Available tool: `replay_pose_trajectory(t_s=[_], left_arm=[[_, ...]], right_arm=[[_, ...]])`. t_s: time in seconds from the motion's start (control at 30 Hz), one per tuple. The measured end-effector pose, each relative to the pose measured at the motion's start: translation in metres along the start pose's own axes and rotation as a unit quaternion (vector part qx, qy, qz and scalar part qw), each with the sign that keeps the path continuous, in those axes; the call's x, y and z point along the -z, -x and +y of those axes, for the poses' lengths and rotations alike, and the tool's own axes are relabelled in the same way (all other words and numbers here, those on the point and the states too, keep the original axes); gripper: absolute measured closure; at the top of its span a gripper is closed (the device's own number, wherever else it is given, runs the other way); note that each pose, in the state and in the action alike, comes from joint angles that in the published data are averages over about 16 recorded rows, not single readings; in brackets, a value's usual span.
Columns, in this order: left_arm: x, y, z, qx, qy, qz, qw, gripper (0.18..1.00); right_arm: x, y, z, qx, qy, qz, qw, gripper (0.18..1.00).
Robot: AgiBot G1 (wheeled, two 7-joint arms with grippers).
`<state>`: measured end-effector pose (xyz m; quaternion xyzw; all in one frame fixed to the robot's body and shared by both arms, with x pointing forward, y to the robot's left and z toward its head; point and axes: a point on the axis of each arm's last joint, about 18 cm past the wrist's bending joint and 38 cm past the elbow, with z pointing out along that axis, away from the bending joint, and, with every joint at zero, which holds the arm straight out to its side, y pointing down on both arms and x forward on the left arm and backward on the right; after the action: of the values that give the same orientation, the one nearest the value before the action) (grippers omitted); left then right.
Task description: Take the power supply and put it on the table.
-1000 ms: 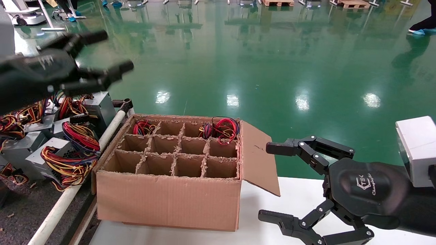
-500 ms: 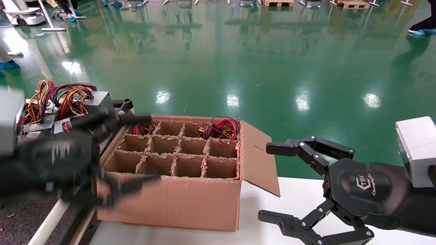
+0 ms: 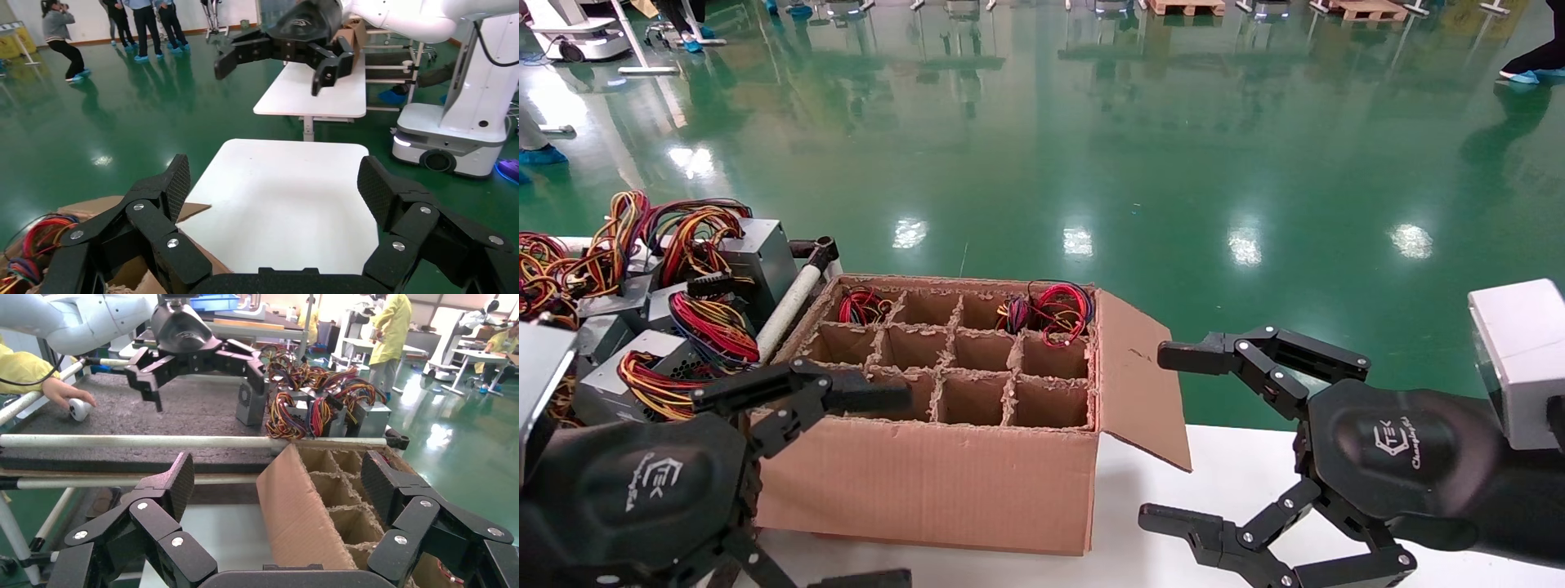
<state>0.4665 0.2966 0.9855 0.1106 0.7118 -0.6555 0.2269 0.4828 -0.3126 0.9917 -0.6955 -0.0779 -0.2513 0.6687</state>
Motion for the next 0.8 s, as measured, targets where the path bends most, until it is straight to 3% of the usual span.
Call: replay_pose_trajectory(t_s=[0.8], left_arm=[[0.0019,0.0107,-0.0014,-0.005,-0.003,-0.019,0.9998,0.184]], right_arm=[[0.0000,0.0000,0.0000,0.000,0.000,0.000,1.000,0.179]])
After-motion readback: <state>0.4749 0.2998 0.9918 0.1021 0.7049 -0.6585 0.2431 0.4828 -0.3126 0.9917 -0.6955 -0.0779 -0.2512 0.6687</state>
